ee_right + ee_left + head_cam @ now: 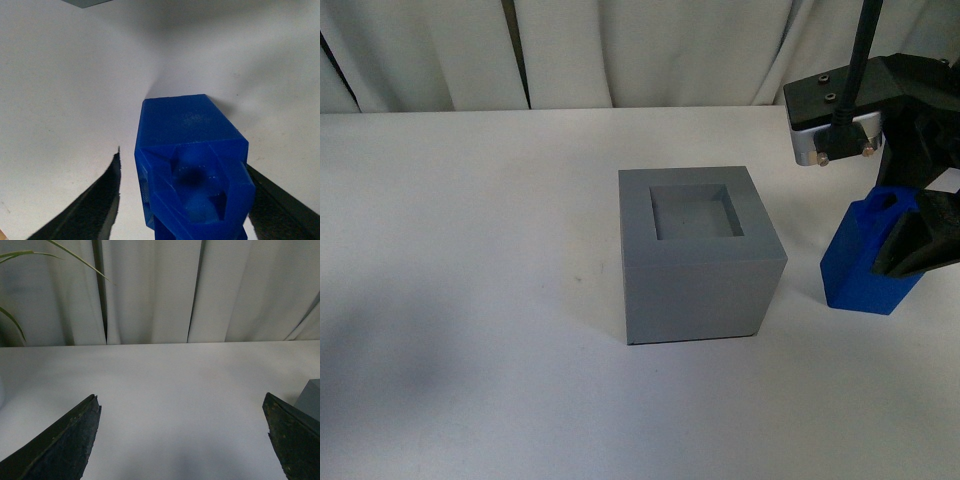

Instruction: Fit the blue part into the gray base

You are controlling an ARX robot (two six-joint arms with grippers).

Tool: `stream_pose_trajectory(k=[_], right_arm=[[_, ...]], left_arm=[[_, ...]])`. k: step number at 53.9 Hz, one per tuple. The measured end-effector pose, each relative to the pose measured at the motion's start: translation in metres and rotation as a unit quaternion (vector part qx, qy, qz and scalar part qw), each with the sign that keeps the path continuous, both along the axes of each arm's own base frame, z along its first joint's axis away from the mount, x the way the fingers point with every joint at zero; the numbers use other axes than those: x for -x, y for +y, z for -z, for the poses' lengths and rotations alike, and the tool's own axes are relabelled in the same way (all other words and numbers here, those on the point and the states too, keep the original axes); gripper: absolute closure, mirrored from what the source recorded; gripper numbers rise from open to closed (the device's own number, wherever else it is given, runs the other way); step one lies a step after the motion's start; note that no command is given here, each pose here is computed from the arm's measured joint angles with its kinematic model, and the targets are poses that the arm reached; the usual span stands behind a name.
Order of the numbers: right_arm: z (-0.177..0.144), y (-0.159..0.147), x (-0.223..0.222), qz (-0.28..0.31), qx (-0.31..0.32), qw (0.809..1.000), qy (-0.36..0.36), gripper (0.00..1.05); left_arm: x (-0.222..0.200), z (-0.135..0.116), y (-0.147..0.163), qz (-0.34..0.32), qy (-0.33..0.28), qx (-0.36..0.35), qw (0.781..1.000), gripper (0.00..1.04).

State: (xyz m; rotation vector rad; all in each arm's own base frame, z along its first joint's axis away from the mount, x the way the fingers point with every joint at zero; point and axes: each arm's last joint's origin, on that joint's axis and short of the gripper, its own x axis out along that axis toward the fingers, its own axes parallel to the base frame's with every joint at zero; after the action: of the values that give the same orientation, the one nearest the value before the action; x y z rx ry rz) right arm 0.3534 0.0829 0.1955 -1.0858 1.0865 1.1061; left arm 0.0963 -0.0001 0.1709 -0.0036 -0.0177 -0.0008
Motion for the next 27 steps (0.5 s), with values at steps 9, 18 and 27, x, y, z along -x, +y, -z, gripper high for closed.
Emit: stream_pose_trajectory(k=[9, 18, 27], right_arm=[[0.0, 0.0, 0.001, -0.002, -0.002, 1.0, 0.004, 0.58], [-0.002, 0.0, 0.002, -0.002, -0.01, 1.0, 0.015, 0.58], [-0.019, 0.002, 0.0, -0.004, -0.018, 1.0, 0.005, 0.58]], left_arm=[[0.0, 0.0, 0.0, 0.0, 0.0, 0.0, 1.0, 0.06], [0.0, 0.0, 0.0, 0.0, 0.0, 0.0, 1.0, 0.06], [0.0, 0.0, 0.0, 0.0, 0.0, 0.0, 1.0, 0.06]])
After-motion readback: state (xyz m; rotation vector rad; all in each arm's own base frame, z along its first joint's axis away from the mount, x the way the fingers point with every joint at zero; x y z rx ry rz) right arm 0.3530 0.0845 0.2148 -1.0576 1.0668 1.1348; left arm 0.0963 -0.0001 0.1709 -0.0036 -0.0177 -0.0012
